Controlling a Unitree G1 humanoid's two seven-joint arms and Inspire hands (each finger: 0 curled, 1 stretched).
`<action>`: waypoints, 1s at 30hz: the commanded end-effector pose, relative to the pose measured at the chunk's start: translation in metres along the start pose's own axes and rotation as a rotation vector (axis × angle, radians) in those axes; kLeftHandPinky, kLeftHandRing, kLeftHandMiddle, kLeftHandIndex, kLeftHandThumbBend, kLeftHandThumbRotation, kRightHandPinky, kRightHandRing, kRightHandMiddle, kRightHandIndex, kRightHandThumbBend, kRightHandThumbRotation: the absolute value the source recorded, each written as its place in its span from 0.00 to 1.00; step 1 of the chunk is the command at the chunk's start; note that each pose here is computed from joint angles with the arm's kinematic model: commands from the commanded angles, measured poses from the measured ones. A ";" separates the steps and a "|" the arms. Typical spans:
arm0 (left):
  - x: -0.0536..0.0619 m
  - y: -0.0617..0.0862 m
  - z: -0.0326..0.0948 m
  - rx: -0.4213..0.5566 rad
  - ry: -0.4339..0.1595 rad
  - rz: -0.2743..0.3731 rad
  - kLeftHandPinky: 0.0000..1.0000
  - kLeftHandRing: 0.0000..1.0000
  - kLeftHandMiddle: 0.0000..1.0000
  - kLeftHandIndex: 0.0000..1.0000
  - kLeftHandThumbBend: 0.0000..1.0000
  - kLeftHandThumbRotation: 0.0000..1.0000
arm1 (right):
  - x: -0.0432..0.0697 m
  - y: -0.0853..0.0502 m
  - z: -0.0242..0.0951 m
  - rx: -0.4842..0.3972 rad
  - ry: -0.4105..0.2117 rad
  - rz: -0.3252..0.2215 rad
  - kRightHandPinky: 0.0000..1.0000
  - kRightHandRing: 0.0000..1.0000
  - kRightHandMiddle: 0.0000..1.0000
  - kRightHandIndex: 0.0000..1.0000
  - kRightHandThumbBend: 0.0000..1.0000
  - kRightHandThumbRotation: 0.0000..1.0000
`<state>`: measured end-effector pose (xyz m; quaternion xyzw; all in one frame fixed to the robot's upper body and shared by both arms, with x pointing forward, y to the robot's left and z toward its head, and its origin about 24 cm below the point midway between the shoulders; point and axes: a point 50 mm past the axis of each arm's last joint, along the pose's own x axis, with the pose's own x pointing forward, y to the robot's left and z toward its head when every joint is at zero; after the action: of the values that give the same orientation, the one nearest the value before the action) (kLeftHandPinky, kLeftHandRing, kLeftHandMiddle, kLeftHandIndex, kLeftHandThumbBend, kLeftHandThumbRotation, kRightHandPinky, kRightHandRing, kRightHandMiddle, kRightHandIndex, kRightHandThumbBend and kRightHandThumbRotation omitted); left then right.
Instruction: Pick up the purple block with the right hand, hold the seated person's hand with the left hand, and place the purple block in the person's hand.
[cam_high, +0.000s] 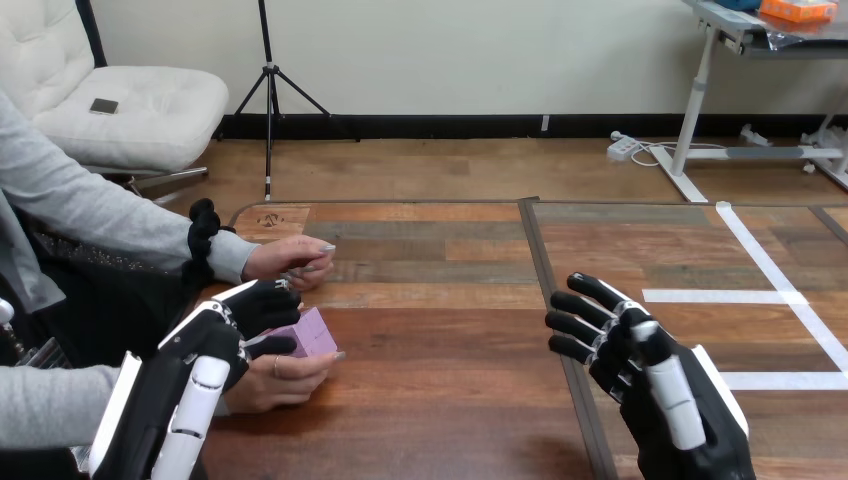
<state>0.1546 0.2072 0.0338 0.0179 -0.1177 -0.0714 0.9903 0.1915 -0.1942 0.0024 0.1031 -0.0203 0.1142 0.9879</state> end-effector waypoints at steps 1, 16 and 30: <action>0.017 0.000 0.010 -0.003 -0.104 -0.007 0.72 0.77 0.76 0.73 0.48 0.95 | 0.011 0.011 0.019 0.011 -0.135 0.023 0.86 0.83 0.83 0.82 0.84 0.96; 0.022 -0.001 0.009 0.018 -0.091 -0.040 0.75 0.83 0.79 0.75 0.43 1.00 | 0.011 0.013 0.020 0.036 -0.164 0.018 0.84 0.82 0.82 0.81 0.82 1.00; 0.022 -0.004 0.009 -0.075 -0.056 -0.034 0.84 0.89 0.83 0.81 0.45 1.00 | 0.011 0.012 0.018 0.040 -0.142 0.000 0.80 0.82 0.82 0.81 0.82 1.00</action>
<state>0.1630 0.2028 0.0339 0.0133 -0.1131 -0.0906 0.9894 0.1883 -0.1865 0.0062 0.1367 -0.0477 0.0998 0.9844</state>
